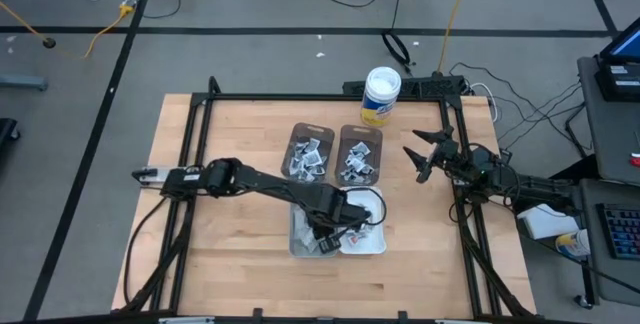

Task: Pick & Place First Aid Supplies
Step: Put the green pad into the gray bin, then return to Home Position

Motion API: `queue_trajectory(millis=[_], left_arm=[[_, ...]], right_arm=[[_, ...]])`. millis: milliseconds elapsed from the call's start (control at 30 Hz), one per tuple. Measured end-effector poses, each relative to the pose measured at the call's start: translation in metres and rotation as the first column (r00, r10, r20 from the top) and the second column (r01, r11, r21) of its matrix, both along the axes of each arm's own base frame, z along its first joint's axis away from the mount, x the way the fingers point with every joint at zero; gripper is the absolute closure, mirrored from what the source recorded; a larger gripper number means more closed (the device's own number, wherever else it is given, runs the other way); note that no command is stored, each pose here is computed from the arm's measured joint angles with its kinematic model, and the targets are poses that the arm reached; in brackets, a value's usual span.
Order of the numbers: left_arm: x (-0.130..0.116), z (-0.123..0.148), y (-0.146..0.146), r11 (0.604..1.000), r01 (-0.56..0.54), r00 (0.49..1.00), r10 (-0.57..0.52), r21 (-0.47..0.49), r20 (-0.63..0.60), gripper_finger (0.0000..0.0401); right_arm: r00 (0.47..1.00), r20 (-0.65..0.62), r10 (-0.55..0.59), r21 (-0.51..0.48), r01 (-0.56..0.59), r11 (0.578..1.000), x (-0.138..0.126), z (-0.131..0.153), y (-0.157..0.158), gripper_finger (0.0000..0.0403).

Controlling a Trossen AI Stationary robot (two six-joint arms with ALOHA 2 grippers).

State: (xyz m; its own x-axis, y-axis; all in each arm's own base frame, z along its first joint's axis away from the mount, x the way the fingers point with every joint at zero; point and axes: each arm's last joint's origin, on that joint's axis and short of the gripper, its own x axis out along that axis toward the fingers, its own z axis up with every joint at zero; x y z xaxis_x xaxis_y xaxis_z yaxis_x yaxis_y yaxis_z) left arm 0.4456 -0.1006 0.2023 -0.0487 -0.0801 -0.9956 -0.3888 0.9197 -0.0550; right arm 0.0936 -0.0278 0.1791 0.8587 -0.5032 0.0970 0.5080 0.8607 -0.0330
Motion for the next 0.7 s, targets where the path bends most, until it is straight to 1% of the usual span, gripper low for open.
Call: queue_trajectory(millis=[133, 233, 300, 400, 467, 533, 600, 700], left_arm=[[-0.002, 0.001, 0.001, 0.998, 0.056, 0.998, -0.056, -0.015, -0.013, 0.0214], [-0.008, 0.014, 0.008, 0.993, 0.114, 0.993, -0.114, -0.018, 0.011, 0.0142], [-0.016, 0.024, 0.014, 0.986, 0.165, 0.986, -0.164, -0.02, 0.039, 0.0099], [-0.034, 0.034, 0.024, 0.976, 0.218, 0.971, -0.216, -0.015, 0.104, 0.0049], [-0.051, 0.041, 0.031, 0.973, 0.233, 0.956, -0.23, 0.007, 0.182, 0.0024], [-0.07, 0.051, 0.039, 0.969, 0.242, 0.932, -0.247, 0.05, 0.266, 0.0008], [-0.092, 0.058, 0.048, 0.961, 0.256, 0.901, -0.275, 0.102, 0.336, 0.0005], [-0.126, 0.065, 0.062, 0.942, 0.267, 0.842, -0.331, 0.205, 0.426, 0.0015]], right_arm=[[1.0, 0.0, 0.0, 0.0, 0.0, 1.0, 0.0, 0.0, 0.0, 0.0124], [1.0, 0.0, 0.0, 0.0, 0.0, 1.0, 0.0, 0.0, 0.0, 0.0124], [1.0, 0.0, 0.0, 0.0, 0.0, 1.0, 0.0, 0.0, 0.0, 0.0124], [1.0, 0.0, 0.0, 0.0, 0.0, 1.0, 0.0, 0.0, 0.0, 0.0124], [1.0, 0.001, 0.0, 0.0, 0.0, 1.0, 0.0, 0.0, 0.0, 0.0124], [1.0, 0.0, 0.0, 0.0, 0.0, 1.0, 0.0, 0.0, 0.0, 0.0124], [1.0, 0.0, 0.0, 0.0, 0.0, 1.0, 0.0, 0.0, 0.0, 0.0124], [1.0, 0.0, 0.0, 0.0, 0.0, 1.0, 0.0, 0.0, 0.0, 0.0124]])
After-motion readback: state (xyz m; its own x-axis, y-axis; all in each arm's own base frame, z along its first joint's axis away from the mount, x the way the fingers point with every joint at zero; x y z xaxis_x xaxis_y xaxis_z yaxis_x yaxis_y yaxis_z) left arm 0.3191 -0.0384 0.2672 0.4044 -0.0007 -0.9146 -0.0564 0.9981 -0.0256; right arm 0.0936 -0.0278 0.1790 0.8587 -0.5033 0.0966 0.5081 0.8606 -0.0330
